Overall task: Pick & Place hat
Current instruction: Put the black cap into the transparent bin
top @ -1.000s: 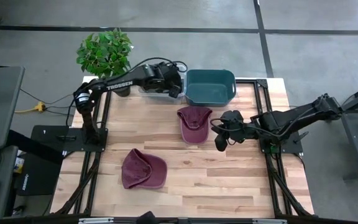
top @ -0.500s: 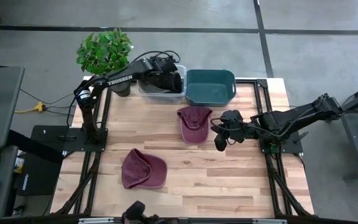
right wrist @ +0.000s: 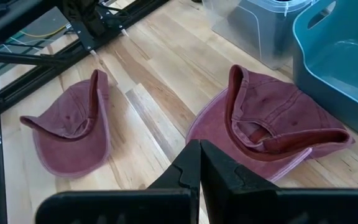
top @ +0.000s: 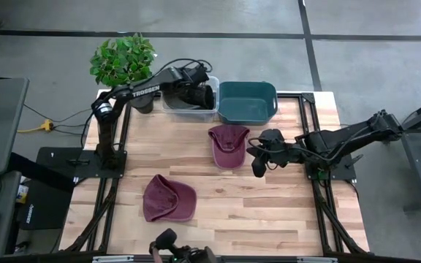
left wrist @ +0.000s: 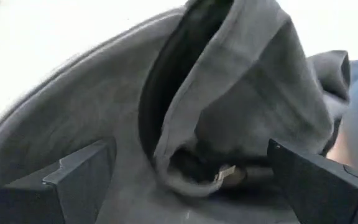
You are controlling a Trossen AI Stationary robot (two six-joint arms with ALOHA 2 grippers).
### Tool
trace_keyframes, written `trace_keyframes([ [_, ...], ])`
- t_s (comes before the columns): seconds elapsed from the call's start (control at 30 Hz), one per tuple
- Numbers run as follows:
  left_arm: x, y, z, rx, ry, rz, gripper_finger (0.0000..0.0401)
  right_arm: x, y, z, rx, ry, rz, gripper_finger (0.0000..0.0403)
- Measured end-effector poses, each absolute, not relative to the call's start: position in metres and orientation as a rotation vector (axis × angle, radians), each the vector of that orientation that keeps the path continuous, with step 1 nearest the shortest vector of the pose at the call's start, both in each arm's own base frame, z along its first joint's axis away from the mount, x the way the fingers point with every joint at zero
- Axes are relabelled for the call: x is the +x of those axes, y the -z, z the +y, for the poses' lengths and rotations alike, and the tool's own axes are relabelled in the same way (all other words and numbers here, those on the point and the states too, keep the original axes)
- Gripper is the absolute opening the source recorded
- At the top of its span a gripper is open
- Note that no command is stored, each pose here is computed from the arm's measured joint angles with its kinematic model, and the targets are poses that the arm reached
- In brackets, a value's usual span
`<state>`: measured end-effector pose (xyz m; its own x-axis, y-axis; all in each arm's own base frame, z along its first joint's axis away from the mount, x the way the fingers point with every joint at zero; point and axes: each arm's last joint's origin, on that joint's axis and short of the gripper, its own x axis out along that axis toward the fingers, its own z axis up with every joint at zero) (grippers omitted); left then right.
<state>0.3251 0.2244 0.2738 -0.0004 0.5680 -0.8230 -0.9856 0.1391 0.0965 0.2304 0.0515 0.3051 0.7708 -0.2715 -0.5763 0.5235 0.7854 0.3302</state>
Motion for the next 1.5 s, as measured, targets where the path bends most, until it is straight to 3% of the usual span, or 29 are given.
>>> trace_keyframes([
  [0.43,0.346,-0.231,0.223,-0.646,-1.22,1.041,0.0399,0.231,-0.307,0.055,0.51,0.433,0.518,0.0],
  [0.63,0.349,-0.239,0.219,-0.601,-1.177,1.041,0.0399,0.231,-0.307,0.055,0.507,0.437,0.514,0.0],
  [1.1,0.355,-0.333,0.227,-0.519,-1.243,0.761,0.0399,0.231,-0.307,0.055,0.505,0.436,0.514,0.0],
  [1.5,0.371,-0.312,0.237,-0.361,-1.141,0.873,0.0399,0.231,-0.307,0.055,0.51,0.431,0.517,0.0],
])
